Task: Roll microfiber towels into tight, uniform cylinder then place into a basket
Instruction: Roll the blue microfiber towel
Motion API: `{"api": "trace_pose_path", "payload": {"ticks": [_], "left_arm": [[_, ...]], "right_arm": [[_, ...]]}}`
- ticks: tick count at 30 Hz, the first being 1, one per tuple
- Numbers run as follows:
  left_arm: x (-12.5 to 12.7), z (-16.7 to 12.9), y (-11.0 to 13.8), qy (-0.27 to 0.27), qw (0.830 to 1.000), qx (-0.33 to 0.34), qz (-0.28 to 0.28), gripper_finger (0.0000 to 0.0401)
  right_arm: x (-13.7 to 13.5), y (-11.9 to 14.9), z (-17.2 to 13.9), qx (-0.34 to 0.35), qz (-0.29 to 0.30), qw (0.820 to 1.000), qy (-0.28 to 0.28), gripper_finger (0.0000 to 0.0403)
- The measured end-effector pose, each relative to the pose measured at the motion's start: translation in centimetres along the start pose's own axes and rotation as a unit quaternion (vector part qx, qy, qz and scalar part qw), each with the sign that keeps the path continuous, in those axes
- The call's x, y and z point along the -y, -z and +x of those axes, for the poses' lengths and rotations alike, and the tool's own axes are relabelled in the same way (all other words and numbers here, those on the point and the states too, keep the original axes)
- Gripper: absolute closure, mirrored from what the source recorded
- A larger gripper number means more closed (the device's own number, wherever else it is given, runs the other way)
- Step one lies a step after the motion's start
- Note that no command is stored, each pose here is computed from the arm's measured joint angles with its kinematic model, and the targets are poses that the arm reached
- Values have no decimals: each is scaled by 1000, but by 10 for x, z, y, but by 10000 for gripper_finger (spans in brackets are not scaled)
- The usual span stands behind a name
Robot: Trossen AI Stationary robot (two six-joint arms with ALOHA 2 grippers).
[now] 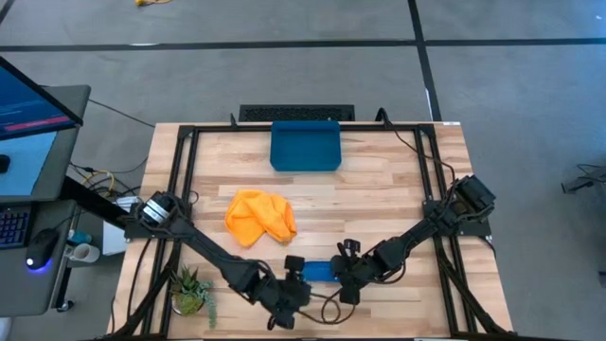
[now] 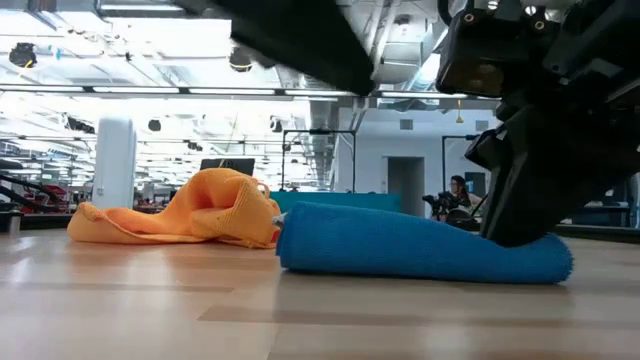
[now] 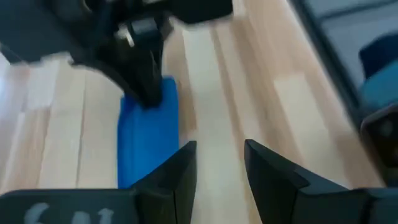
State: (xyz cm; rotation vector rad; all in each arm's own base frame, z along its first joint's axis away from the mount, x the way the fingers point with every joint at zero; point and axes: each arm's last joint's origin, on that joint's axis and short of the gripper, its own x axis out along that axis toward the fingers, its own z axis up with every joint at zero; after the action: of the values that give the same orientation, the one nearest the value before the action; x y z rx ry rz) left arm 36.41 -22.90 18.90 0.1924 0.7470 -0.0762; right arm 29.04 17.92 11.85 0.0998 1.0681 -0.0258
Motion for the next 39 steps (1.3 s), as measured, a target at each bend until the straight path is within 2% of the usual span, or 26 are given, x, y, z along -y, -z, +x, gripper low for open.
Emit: {"api": "trace_pose_path", "payload": {"ticks": [5,10,15,21,34,39], "left_arm": [[-11,16,7,-19,999,-25,0,276],[-20,40,14,20,999,-46,-13,276],[-28,41,15,-19,999,-49,-12,276],[-28,47,20,19,997,-71,-19,276],[-48,52,30,-9,992,-120,-41,276],[-49,56,33,5,990,-129,-54,276]], "right_arm": [[-1,0,0,1,-1,1000,0,333],[0,0,0,0,0,1000,-2,333],[-1,0,0,-1,-1,1000,-4,333],[-1,1,0,-3,-1,1000,-5,333],[-1,1,0,-7,-1,1000,-14,333],[-1,1,0,-7,-1,1000,-15,333]]}}
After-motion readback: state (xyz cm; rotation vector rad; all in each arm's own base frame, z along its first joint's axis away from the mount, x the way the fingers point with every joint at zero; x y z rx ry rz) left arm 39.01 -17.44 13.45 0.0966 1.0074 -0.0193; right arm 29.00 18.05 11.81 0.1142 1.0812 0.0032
